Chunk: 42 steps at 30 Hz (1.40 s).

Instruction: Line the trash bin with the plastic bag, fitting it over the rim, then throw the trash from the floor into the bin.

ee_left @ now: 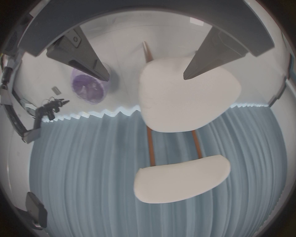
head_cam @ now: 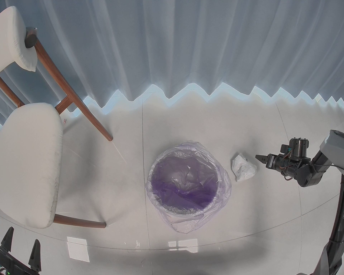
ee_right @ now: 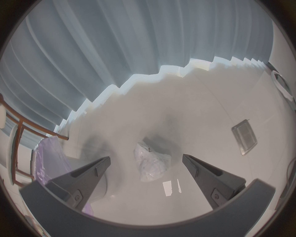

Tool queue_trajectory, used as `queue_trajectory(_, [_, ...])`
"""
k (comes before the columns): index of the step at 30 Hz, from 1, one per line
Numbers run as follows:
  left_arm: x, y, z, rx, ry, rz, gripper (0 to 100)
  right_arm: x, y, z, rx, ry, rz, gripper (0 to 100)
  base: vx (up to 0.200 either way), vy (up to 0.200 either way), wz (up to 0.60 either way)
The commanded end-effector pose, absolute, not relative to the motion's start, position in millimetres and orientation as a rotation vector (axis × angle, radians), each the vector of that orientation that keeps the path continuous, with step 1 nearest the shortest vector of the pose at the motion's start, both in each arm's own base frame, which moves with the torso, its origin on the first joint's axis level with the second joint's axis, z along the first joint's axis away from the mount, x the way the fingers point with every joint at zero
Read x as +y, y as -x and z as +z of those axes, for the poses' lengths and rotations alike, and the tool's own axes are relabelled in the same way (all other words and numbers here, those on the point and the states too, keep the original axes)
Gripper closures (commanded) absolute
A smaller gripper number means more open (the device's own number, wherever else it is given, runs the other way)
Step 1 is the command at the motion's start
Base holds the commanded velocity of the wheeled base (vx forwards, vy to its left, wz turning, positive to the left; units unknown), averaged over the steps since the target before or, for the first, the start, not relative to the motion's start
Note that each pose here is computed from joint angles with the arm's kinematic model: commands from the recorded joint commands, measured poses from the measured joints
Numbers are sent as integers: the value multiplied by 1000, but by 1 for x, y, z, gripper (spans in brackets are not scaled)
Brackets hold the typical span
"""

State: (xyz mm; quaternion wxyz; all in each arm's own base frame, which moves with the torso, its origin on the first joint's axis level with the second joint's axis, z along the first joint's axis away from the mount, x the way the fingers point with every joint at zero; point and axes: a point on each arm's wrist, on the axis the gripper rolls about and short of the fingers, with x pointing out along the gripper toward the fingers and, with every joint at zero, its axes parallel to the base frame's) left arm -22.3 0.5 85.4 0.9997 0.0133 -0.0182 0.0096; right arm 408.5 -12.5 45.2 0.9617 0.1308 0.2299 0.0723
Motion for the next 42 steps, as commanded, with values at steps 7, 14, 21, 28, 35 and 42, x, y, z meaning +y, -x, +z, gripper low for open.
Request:
queue_trajectory(7, [2, 24, 80, -9, 52, 101, 0, -9, -471, -21, 463, -215, 232, 0, 0, 0, 0])
queue_trajectory(14, [0, 22, 76, 11, 9, 3, 0, -10, -499, -44, 505, -186, 237, 0, 0, 0, 0])
queue_trajectory(21, [0, 22, 76, 11, 9, 5, 0, -10, -520, -57, 525, -184, 236, 0, 0, 0, 0])
queue_trajectory(28, [0, 22, 76, 11, 9, 8, 0, -1, -543, -70, 582, -180, 251, 0, 0, 0, 0])
queue_trajectory(35, [0, 22, 76, 11, 12, 9, 0, 7, -539, -99, 654, -164, 258, 100, 0, 0, 0])
queue_trajectory(42, [0, 22, 76, 9, 17, 9, 0, 0, -546, -49, 562, -153, 198, 100, 0, 0, 0])
